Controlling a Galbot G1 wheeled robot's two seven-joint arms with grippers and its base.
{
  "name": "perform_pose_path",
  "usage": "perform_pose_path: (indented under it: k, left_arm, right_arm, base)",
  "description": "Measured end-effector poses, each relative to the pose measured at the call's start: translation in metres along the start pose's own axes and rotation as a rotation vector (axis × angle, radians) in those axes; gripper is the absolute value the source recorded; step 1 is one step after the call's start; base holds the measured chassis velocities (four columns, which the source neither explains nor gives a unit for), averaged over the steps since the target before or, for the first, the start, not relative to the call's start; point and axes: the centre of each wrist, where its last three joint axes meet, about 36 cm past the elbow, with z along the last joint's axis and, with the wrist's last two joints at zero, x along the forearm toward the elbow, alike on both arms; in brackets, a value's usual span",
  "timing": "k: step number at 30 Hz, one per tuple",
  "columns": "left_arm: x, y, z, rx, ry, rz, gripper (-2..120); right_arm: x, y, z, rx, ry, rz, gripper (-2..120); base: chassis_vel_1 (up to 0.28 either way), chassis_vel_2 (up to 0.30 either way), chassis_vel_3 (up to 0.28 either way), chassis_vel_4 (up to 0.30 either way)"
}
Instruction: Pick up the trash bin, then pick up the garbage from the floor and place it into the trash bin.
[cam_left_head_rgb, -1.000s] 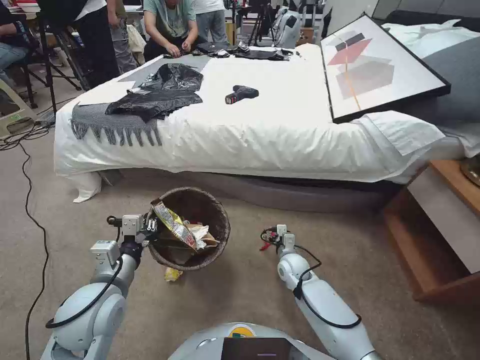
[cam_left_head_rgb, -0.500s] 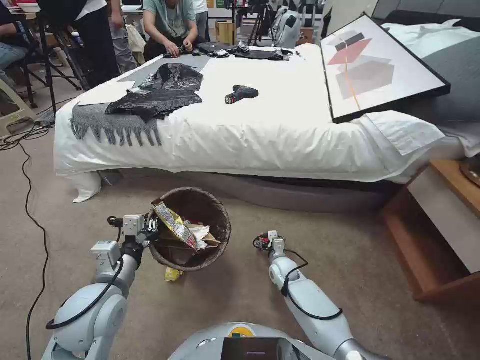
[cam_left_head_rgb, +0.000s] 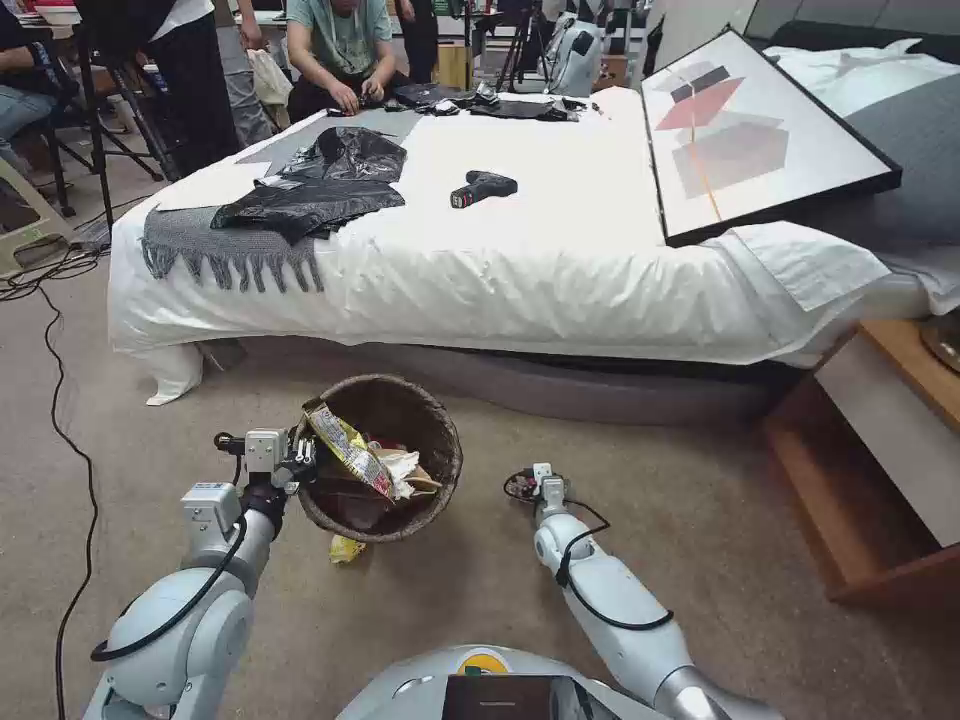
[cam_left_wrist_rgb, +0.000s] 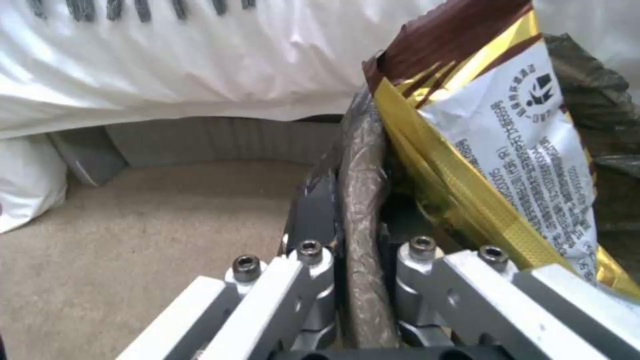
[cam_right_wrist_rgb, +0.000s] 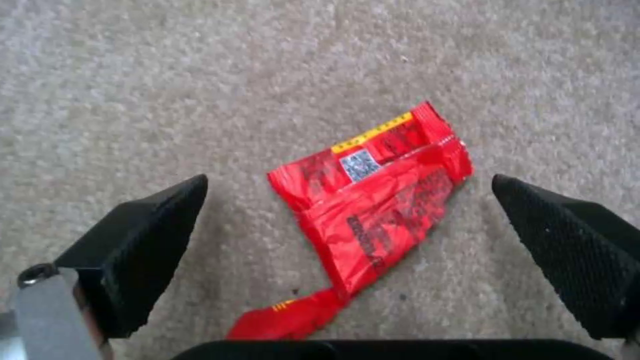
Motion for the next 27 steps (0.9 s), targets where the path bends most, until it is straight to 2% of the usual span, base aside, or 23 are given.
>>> perform_pose_path:
  k: [15,17,18,22,23,25,27]
  left_arm:
    - [0.0001,-0.0005,0.0,-0.001,-0.001,-0.002,5]
    - [-0.0005,-0.0007,-0.0005,-0.001,-0.004,-0.002,5]
    - [-0.0005,-0.0007,-0.0005,-0.001,-0.004,-0.002,5]
    - [-0.0015,-0.0007,-0.0001,-0.001,-0.004,-0.002,5]
    - [-0.0015,-0.0007,-0.0001,-0.001,-0.004,-0.002,5]
    - [-0.0024,-0.0003,0.0007,0.0,-0.002,-0.002,5]
    - [-0.0025,-0.0003,0.0008,0.0,-0.002,-0.002,5]
  right_arm:
    - [-0.0068,-0.0038,0.0053,-0.026,0.014,-0.003,100]
    - [-0.0081,-0.0039,0.004,-0.028,0.012,-0.003,90]
    - [-0.0081,-0.0039,0.004,-0.028,0.012,-0.003,90]
    - [-0.0087,-0.004,0.0027,-0.029,0.009,-0.002,71]
    - [-0.0087,-0.004,0.0027,-0.029,0.009,-0.002,71]
    - [-0.009,-0.0046,0.0023,-0.03,0.008,0.0,61]
    - [-0.009,-0.0049,0.0022,-0.03,0.008,0.0,58]
  base:
    - [0.0,0.0,0.0,0.0]
    - [0.0,0.0,0.0,0.0]
    - [0.0,0.0,0.0,0.0]
    - [0.0,0.0,0.0,0.0]
    - [0.0,0.0,0.0,0.0]
    - [0.0,0.0,0.0,0.0]
    - [0.0,0.0,0.0,0.0]
